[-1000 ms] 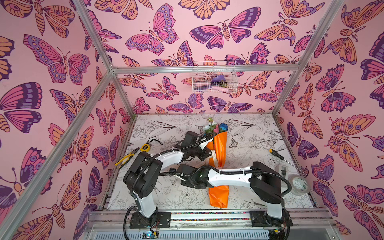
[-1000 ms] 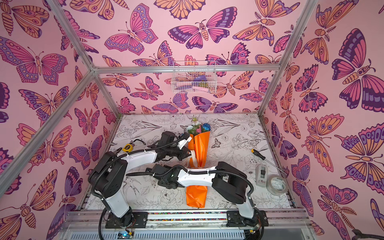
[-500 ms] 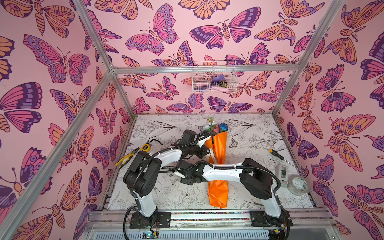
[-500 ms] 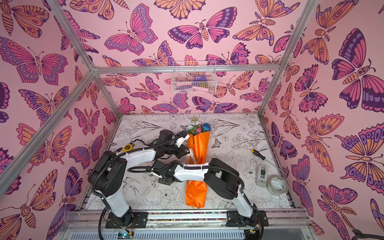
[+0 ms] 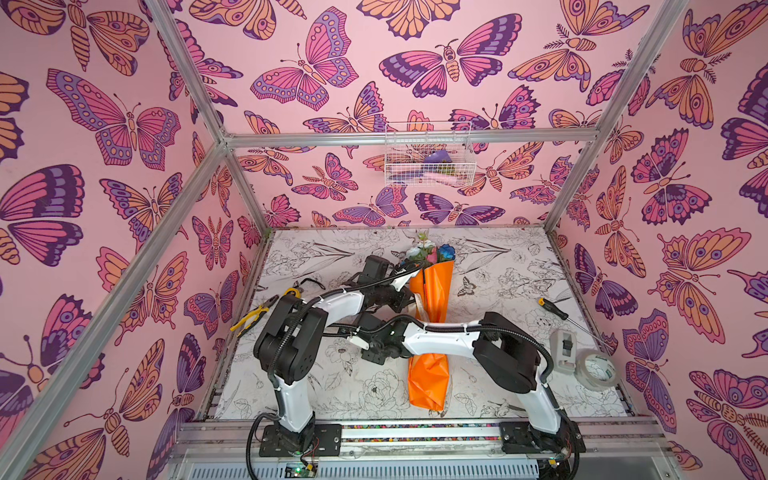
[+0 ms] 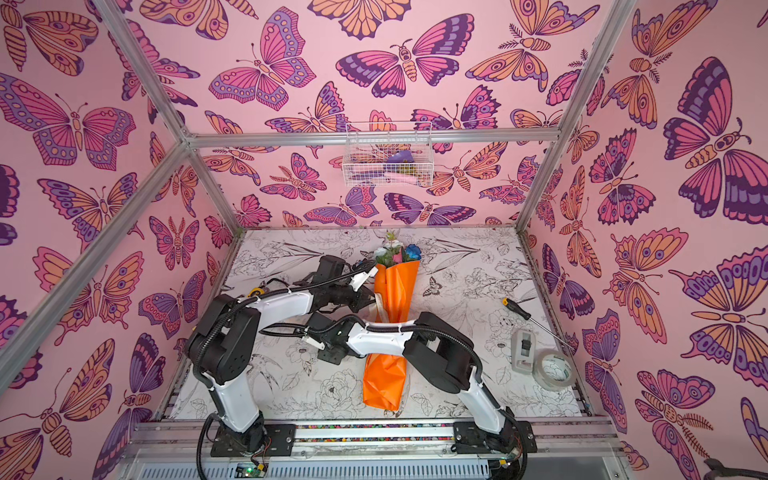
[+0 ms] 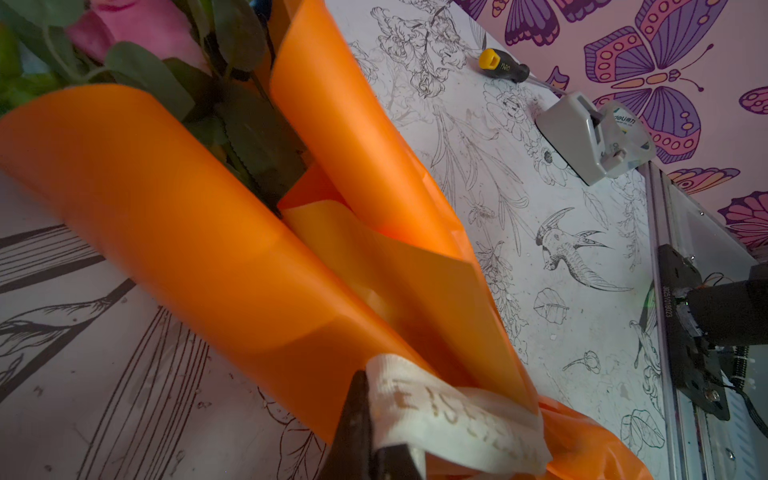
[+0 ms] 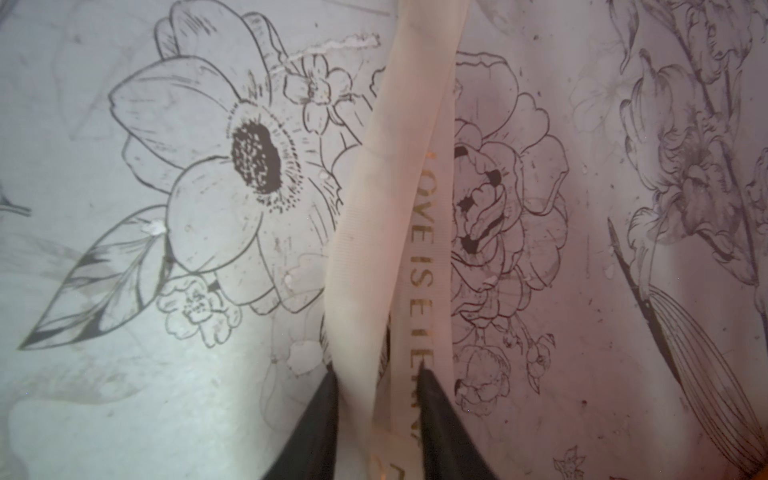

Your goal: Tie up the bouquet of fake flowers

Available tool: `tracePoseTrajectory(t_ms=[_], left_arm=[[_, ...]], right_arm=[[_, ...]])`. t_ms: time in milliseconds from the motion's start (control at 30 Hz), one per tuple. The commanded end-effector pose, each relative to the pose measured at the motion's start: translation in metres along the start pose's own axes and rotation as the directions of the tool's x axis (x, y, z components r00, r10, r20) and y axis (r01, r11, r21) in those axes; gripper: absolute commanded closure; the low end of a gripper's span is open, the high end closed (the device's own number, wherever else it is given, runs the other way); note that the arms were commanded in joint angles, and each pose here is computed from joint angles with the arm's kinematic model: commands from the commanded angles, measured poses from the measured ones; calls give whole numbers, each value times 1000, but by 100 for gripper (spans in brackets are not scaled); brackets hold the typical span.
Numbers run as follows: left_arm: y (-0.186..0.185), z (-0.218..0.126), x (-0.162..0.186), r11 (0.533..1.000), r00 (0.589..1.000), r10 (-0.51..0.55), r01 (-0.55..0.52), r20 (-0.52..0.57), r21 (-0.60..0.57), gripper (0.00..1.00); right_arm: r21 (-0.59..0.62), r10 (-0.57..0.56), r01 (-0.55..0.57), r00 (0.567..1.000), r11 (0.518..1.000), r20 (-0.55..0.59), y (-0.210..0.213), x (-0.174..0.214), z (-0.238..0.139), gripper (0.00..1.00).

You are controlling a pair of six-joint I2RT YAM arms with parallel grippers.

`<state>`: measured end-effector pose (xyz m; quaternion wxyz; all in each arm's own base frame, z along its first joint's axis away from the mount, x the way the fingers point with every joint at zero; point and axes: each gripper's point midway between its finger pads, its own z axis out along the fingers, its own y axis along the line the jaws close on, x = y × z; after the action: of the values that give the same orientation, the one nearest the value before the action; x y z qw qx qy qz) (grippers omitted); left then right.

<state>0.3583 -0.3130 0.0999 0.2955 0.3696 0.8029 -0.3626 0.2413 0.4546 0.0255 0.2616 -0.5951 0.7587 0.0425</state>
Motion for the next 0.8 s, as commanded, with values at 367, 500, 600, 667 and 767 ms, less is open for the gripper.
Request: tracePoseTrajectory(t_ms=[367, 500, 600, 667, 767], left_arm=[[-26, 12, 8, 999, 999, 32, -30, -38, 46, 100], [-26, 10, 7, 999, 999, 31, -30, -36, 38, 100], [-25, 9, 8, 999, 999, 28, -26, -35, 33, 100], [-25, 9, 7, 999, 999, 26, -25, -33, 30, 100], [-24, 7, 5, 1000, 999, 18, -17, -31, 21, 100]], right_arm=[[-128, 68, -53, 990, 990, 122, 4, -12, -54, 100], [-159, 99, -73, 981, 985, 167, 8, -11, -80, 100], [-176, 137, -100, 967, 979, 216, 9, -9, -103, 100], [-184, 164, -121, 957, 975, 241, 9, -6, -117, 100], [-181, 208, -162, 939, 970, 273, 6, 3, -138, 100]])
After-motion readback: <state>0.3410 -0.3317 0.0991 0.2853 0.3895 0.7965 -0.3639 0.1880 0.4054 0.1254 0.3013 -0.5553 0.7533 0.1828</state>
